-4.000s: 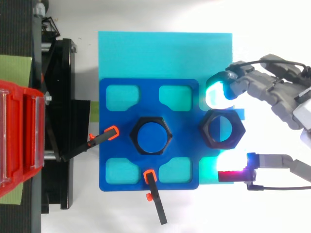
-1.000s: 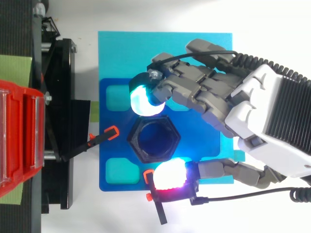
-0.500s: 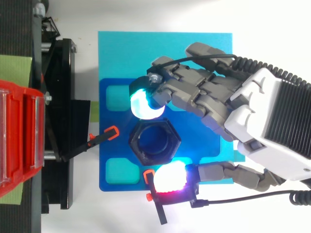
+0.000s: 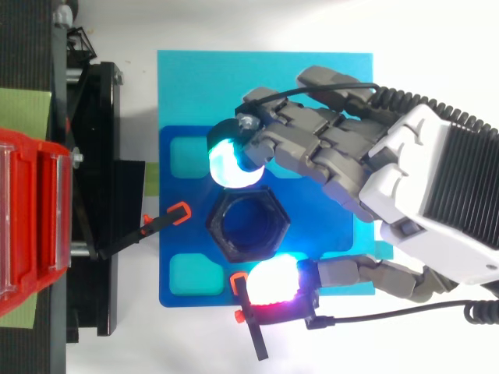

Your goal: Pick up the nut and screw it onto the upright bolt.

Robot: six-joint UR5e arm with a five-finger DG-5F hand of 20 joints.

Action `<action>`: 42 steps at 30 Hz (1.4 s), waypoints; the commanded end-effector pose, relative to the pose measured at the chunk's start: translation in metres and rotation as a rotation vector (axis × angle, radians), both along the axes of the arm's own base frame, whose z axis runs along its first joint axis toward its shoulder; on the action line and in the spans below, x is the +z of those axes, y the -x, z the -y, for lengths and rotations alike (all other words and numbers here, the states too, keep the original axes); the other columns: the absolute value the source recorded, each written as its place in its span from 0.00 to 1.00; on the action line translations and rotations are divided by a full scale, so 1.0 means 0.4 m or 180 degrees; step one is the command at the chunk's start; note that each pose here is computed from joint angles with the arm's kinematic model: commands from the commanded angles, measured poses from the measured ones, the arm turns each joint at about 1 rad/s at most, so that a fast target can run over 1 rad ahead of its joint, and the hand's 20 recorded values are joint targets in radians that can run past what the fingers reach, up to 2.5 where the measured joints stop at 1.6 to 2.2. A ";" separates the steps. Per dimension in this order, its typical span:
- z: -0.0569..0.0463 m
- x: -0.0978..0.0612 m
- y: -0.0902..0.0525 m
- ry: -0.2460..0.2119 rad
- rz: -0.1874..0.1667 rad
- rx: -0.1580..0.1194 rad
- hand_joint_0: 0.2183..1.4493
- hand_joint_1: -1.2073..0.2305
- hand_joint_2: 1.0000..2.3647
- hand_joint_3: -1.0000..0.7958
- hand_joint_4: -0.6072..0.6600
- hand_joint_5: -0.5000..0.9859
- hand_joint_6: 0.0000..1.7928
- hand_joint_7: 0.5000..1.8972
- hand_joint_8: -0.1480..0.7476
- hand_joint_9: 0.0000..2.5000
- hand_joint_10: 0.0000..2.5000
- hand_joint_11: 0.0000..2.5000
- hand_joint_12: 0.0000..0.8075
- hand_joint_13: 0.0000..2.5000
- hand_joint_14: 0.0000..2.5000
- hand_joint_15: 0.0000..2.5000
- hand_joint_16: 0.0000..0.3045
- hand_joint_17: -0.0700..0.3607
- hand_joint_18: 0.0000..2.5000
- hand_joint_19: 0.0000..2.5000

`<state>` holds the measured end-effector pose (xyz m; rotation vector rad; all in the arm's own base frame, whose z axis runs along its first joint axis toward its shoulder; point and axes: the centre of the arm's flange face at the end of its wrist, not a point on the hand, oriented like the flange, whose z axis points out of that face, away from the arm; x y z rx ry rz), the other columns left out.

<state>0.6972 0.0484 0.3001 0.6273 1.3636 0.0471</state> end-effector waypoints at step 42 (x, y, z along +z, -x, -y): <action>0.001 -0.071 -0.023 -0.0080 -0.0079 0.0069 0.28 0.34 0.00 0.28 0.74 0.23 0.28 0.40 0.56 0.24 0.00 0.00 0.50 0.27 0.00 0.02 0.14 0.39 0.20 0.03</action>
